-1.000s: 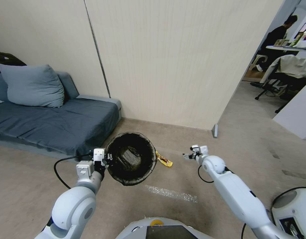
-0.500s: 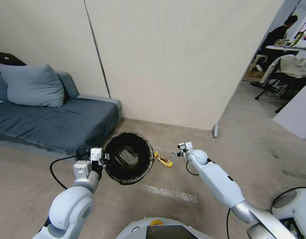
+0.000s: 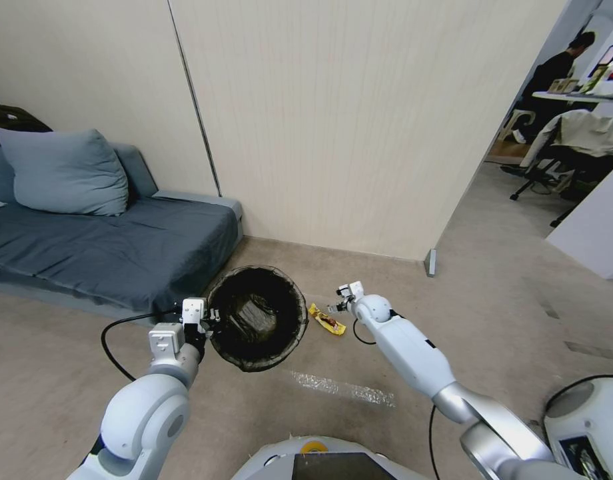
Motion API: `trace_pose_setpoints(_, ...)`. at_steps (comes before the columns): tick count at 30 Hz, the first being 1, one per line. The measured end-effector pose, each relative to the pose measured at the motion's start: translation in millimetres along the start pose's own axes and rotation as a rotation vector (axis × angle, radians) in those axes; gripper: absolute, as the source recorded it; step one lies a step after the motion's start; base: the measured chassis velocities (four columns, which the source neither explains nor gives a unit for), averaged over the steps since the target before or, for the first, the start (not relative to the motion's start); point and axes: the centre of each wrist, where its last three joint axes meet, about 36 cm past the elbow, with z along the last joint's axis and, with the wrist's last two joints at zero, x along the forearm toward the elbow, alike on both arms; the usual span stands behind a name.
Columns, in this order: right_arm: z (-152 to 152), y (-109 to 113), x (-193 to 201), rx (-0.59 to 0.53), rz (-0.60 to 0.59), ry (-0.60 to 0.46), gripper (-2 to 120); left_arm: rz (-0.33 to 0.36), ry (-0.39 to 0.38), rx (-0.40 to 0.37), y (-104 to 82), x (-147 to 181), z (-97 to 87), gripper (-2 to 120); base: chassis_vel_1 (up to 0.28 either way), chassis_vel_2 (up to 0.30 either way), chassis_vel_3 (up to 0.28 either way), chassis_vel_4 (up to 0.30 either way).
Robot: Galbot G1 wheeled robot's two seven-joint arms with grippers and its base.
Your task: Pick up the trash bin, then pick up the garbage from the floor and place it into the trash bin.
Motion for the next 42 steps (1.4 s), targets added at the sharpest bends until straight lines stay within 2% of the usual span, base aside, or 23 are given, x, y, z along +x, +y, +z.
trace_pose_setpoints(22,8.4,11.1,-51.6,0.006,-0.02,0.144,100,-0.002,0.01,-0.005,-1.2,-3.7,3.6,0,0.0,0.0,0.0,0.0)
trace_pose_setpoints(28,8.3,4.0,-68.3,0.032,0.007,0.195,100,0.001,0.013,-0.006,-2.1,-4.2,4.7,0,0.0,0.0,0.0,0.0)
trace_pose_setpoints(42,7.5,-4.0,-89.1,0.054,0.063,0.2,100,-0.004,0.016,-0.01,-1.7,-1.7,5.9,0,0.0,0.0,0.0,0.0)
